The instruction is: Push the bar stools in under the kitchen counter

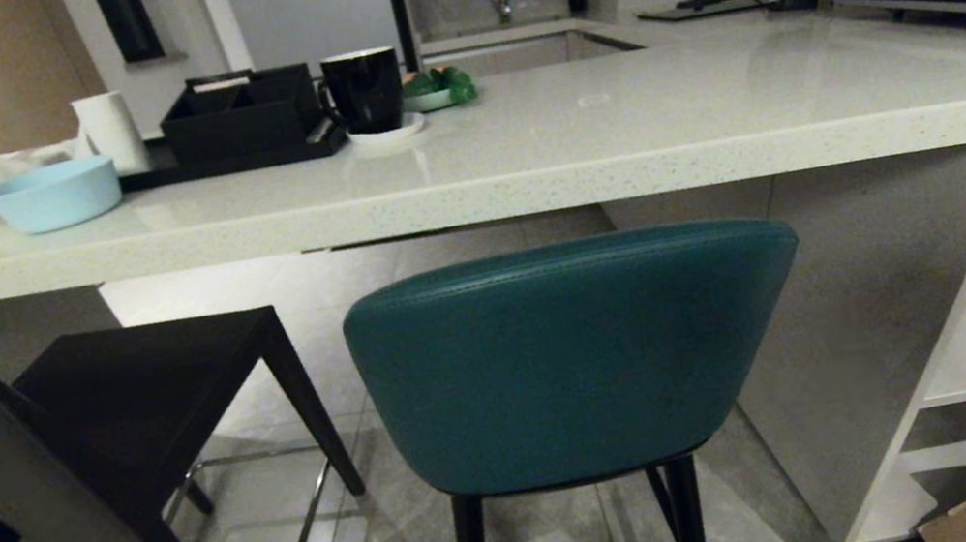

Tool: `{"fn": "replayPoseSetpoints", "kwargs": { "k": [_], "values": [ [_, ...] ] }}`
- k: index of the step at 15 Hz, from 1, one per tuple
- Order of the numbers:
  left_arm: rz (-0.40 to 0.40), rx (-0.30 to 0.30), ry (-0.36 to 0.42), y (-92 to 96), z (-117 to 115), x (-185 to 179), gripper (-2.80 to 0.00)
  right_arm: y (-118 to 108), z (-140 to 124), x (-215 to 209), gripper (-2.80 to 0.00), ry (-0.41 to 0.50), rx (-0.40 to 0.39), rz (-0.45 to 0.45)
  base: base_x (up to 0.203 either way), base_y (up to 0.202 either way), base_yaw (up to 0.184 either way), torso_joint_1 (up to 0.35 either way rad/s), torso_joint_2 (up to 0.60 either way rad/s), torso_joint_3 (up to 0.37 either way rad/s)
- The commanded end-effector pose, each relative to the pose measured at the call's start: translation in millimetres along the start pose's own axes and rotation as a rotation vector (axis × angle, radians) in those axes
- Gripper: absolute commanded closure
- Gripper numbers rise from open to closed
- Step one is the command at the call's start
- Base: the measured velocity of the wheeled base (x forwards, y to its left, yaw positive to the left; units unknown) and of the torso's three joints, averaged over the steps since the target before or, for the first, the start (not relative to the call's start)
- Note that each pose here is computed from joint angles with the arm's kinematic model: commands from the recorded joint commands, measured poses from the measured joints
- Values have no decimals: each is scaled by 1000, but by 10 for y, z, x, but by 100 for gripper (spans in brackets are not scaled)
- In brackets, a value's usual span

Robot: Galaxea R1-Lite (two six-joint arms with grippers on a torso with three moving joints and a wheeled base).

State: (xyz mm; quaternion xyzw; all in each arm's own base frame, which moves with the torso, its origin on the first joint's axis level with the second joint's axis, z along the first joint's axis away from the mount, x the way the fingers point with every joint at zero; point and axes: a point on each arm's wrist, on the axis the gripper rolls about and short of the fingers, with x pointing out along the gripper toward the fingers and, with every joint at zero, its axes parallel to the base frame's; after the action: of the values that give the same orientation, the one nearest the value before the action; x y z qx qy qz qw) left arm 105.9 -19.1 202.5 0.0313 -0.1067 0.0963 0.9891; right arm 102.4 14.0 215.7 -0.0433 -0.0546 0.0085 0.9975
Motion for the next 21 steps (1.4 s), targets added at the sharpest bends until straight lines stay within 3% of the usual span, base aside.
{"fn": "replayPoseSetpoints", "kwargs": {
  "k": [1, 6, 8, 10, 12, 14, 17, 19, 21],
  "values": [
    [131, -18, -69, 289, 265, -349, 0, -129, 107, -433, 0, -64, -6, -98, 0, 0, 0, 0, 0, 0],
    [261, -29, -165, 489, 499, -825, 0, -159, 136, -1042, 0, -75, -48, -187, 0, 0, 0, 0, 0, 0],
    [235, -32, -188, 522, 477, -1024, 0, -138, 93, -1330, 0, -74, -54, -186, 0, 0, 0, 0, 0, 0],
    [127, -18, -195, 539, 359, -1279, 0, -124, -9, -1554, 0, -79, -51, -176, 0, 0, 0, 0, 0, 0],
    [-25, 14, -130, 527, 114, -1520, 0, -108, -194, -1663, 0, -53, -54, -160, 0, 0, 0, 0, 0, 0],
    [-172, 39, 12, 488, -221, -1648, 0, -84, -451, -1715, 0, -21, -57, -146, 0, 0, 0, 0, 0, 0],
    [-225, 50, 175, 418, -710, -1538, 0, -29, -1054, -1499, 0, 152, -61, -78, 0, 0, 0, 0, 0, 0],
    [-235, 49, 183, 380, -983, -1473, 0, 8, -1308, -1406, 0, 157, -54, 6, 0, 0, 0, 0, 0, 0],
    [-231, -26, 183, 378, -1003, -1466, 0, 12, -1265, -1399, 0, 108, -38, 40, 0, 0, 0, 0, 0, 0]
  ]
}}
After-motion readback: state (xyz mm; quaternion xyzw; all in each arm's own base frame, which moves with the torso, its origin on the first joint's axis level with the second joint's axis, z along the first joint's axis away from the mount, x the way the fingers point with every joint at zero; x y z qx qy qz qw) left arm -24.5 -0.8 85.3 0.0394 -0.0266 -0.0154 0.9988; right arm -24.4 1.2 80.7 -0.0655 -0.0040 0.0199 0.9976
